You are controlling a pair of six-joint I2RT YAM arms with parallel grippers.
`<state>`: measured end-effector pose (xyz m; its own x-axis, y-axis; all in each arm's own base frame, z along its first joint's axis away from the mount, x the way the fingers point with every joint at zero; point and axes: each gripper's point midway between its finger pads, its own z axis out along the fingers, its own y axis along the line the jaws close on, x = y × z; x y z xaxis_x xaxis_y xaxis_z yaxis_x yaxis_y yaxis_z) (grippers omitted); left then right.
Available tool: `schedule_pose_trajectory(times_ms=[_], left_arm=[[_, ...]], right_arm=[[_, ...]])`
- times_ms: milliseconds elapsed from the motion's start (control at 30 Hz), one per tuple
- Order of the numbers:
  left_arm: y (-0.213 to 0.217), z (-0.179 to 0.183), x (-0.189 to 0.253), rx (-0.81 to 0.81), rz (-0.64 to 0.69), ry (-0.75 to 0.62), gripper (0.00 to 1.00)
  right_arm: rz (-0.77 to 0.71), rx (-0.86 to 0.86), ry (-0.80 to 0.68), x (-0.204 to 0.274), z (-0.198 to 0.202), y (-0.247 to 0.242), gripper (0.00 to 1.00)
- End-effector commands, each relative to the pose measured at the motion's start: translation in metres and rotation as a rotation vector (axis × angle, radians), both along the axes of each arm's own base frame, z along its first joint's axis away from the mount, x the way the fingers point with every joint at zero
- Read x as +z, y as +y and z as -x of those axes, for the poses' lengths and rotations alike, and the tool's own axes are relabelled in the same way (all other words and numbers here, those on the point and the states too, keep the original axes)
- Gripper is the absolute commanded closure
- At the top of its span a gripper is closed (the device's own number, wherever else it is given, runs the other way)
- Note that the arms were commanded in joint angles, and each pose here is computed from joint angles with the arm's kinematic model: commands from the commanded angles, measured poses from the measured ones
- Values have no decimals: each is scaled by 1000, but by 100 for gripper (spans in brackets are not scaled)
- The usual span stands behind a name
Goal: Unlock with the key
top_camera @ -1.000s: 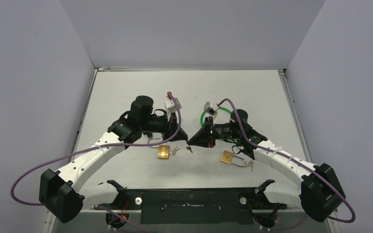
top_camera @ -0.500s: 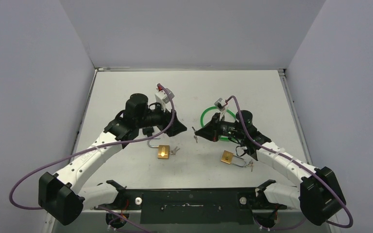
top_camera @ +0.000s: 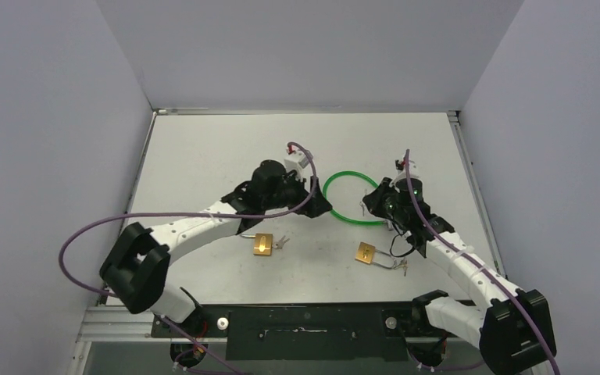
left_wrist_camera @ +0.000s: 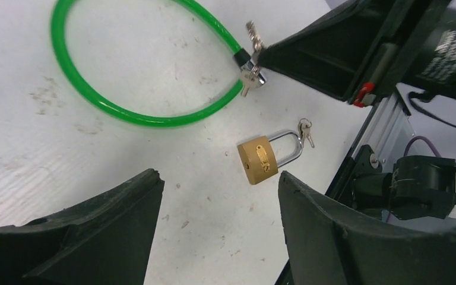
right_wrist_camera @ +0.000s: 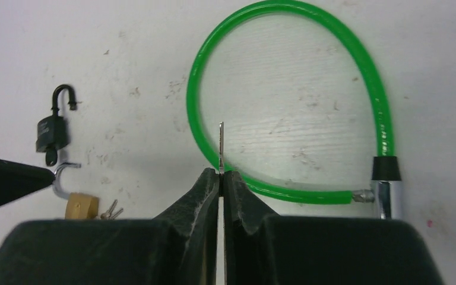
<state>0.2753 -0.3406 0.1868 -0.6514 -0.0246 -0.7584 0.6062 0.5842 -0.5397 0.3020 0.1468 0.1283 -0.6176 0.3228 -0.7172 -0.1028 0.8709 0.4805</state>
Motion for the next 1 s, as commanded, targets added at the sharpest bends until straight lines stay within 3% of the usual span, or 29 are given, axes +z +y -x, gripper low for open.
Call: schedule_pose_trajectory(times_ms=[0, 300, 533, 800, 967], left_arm=[[-51, -20, 12, -12, 67, -62, 32], [-93, -50, -57, -9, -58, 9, 37], [-102, -60, -96, -2, -81, 82, 62], [-62, -82, -146, 160, -299, 152, 67], [-7, -87, -166, 274, -459, 191, 68]], right_arm=[[80, -253, 12, 1, 0, -49, 100], [126, -369, 92, -21, 18, -83, 100], [114, -358, 110, -27, 20, -82, 100], [34, -216, 92, -21, 15, -55, 100], [-17, -86, 55, -9, 14, -32, 100]])
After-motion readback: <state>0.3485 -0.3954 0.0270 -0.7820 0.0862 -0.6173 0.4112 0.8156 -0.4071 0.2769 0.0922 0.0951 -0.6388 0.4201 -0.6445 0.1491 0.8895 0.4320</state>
